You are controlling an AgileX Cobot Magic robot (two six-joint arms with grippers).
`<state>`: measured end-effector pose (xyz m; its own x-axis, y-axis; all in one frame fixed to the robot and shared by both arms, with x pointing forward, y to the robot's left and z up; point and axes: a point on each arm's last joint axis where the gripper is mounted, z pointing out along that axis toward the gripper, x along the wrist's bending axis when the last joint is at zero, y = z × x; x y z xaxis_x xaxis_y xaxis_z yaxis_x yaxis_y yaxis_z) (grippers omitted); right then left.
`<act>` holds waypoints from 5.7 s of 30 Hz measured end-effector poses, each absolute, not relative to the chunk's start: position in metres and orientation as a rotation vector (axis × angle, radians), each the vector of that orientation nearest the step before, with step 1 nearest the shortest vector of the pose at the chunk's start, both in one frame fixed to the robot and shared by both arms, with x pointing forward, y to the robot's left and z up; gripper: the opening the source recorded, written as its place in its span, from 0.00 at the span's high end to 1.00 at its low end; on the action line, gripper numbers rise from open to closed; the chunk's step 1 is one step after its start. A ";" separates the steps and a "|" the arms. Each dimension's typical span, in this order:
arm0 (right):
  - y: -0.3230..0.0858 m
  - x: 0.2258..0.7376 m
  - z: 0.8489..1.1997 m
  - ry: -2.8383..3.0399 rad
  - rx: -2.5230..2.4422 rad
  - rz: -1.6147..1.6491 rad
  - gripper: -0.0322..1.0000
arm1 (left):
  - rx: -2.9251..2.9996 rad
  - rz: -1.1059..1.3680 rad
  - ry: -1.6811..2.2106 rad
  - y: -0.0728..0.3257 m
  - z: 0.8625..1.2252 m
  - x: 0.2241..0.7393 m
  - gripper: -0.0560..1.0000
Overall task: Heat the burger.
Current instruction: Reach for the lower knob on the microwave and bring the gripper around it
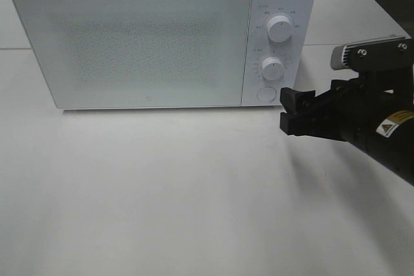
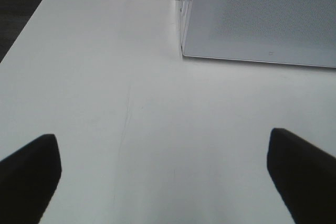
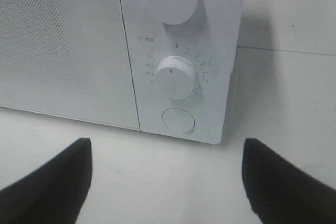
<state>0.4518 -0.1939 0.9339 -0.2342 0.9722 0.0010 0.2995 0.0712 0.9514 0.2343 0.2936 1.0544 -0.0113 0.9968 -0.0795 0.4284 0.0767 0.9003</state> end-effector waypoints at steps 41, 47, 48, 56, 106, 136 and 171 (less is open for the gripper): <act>-0.142 0.545 0.894 1.375 1.313 1.074 0.24 | 1.465 0.901 1.558 0.294 1.054 0.234 0.01; -0.142 0.555 0.884 1.375 1.327 1.058 0.24 | 1.465 0.901 1.558 0.294 1.054 0.234 0.01; -0.142 0.557 0.881 1.376 1.333 1.052 0.24 | 1.465 0.901 1.558 0.294 1.054 0.234 0.01; -0.143 0.560 0.880 1.354 1.325 1.051 0.24 | 1.465 0.901 1.558 0.294 1.054 0.234 0.01; -0.134 0.561 0.887 1.340 1.331 1.055 0.46 | 1.465 0.901 1.558 0.294 1.054 0.234 0.01; -0.137 0.560 0.885 0.898 1.847 1.523 0.55 | 1.465 0.901 1.558 0.294 1.054 0.234 0.01; -0.136 0.559 0.884 -0.299 2.564 2.143 0.55 | 1.465 0.901 1.558 0.294 1.054 0.234 0.01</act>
<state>0.5592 -0.1362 0.8845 0.1776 -0.2698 0.9464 0.0002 -0.9617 -0.2742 0.2343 0.2936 1.0544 -0.0113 0.9968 -0.0795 0.4284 0.0767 0.9003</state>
